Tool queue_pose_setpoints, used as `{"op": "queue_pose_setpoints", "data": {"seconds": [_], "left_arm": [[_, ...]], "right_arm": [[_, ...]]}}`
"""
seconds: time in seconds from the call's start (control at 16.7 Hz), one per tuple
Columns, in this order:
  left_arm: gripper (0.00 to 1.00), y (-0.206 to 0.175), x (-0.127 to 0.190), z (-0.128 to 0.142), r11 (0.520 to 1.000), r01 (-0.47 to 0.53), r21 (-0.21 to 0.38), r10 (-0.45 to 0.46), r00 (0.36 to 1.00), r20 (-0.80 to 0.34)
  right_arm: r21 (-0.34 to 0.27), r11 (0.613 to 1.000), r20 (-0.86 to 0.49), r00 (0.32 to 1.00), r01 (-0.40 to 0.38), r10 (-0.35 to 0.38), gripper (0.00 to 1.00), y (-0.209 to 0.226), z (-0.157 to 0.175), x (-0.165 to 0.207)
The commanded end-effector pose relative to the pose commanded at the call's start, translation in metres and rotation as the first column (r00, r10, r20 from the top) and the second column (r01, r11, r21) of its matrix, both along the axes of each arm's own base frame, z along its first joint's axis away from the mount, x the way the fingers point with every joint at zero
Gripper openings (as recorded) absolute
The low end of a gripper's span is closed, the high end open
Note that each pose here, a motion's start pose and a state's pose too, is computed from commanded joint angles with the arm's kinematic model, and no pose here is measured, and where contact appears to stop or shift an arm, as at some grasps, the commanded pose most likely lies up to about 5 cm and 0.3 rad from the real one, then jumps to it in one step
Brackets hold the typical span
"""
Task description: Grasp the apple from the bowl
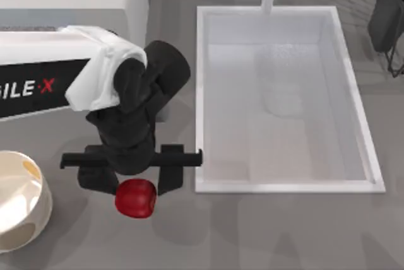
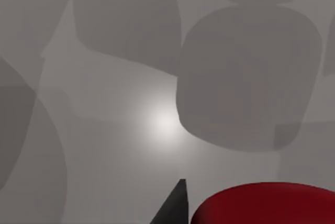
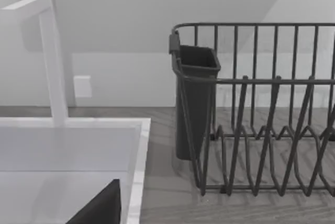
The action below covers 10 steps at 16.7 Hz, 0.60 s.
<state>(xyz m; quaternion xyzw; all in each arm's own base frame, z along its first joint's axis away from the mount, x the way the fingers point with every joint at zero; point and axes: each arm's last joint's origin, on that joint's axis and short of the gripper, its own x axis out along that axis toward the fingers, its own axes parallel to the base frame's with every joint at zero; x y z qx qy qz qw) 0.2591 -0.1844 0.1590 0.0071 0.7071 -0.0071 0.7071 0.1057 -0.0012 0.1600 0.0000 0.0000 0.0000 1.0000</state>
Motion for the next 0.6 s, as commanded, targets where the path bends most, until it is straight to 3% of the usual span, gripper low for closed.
{"op": "queue_pose_setpoints", "data": {"seconds": [0.42,0.6], "left_arm": [[0.98,0.0,0.0,0.0,1.0,0.0,0.0,0.0,1.0,0.0],[1.0,0.0,0.0,0.0,1.0,0.0,0.0,0.0,1.0,0.0]], "right_arm": [[0.0,1.0,0.0,1.0,0.0,0.0,1.0,0.0,0.0,0.0],[0.0,1.0,0.0,1.0,0.0,0.0,1.0,0.0,0.0,0.0]]}}
